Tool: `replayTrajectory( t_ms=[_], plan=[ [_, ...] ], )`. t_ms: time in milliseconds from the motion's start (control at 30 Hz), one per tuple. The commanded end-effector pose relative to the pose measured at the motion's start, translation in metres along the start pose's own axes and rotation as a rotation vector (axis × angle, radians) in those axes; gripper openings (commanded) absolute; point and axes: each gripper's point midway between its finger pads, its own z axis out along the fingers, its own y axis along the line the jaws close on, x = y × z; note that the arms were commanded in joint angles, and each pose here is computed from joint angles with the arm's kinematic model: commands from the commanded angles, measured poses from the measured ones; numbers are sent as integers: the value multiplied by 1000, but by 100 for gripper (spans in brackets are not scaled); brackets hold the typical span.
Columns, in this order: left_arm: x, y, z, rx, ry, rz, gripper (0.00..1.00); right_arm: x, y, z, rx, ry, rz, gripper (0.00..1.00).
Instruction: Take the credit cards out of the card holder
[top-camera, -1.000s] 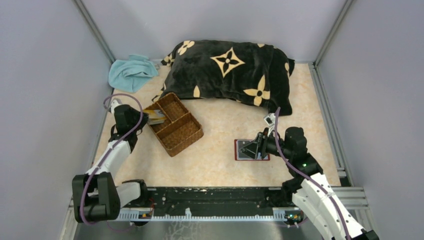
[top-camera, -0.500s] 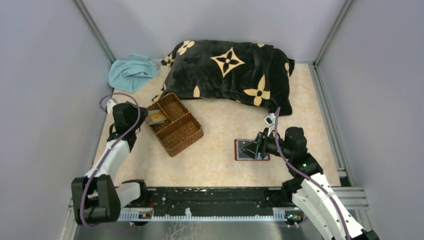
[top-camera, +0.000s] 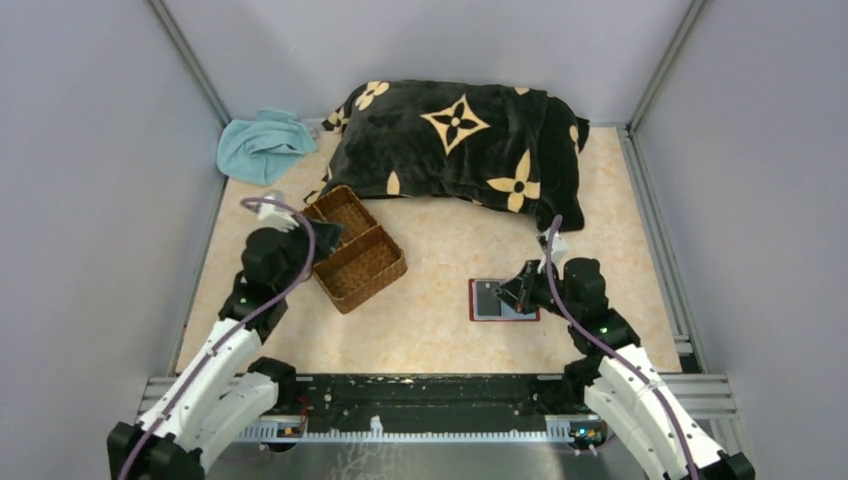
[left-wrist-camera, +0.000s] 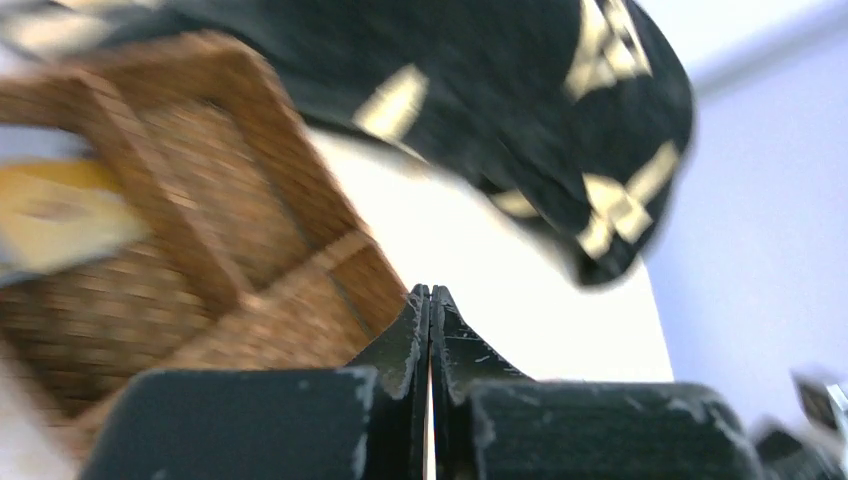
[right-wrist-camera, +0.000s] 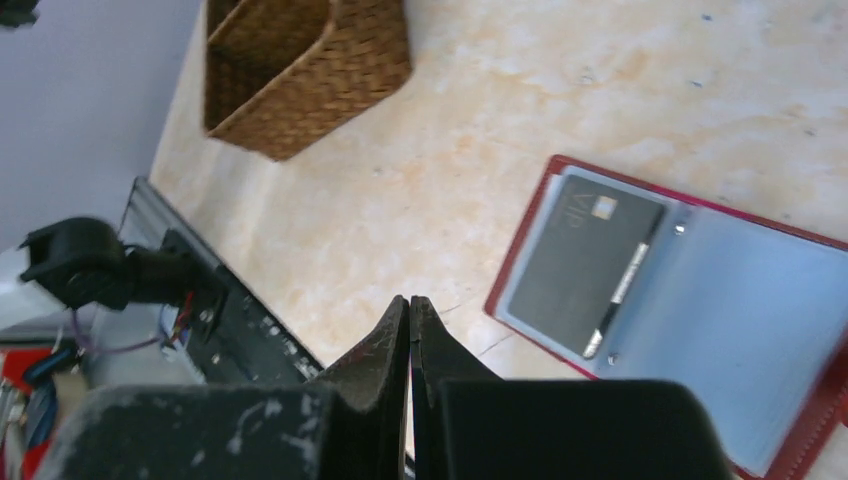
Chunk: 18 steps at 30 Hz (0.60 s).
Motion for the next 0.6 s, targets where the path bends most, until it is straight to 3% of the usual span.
replayTrajectory(
  t_ms=[0, 67, 200, 300, 400, 567],
  plan=[
    [75, -42, -18, 188, 208, 41, 0, -11, -31, 6, 151, -99, 43, 0],
    [110, -59, -26, 260, 299, 42, 0, -4, -39, 11, 170, -80, 69, 0],
    [169, -94, -36, 423, 468, 116, 0, 12, -52, 20, 195, -37, 117, 17],
    [219, -121, -39, 495, 633, 207, 0, 17, -57, 24, 199, -42, 150, 23],
    [254, -147, -42, 558, 712, 263, 0, 16, -66, 23, 238, -57, 177, 25],
    [300, -156, -39, 602, 827, 207, 0, 17, -77, 18, 265, -70, 239, 25]
  ],
)
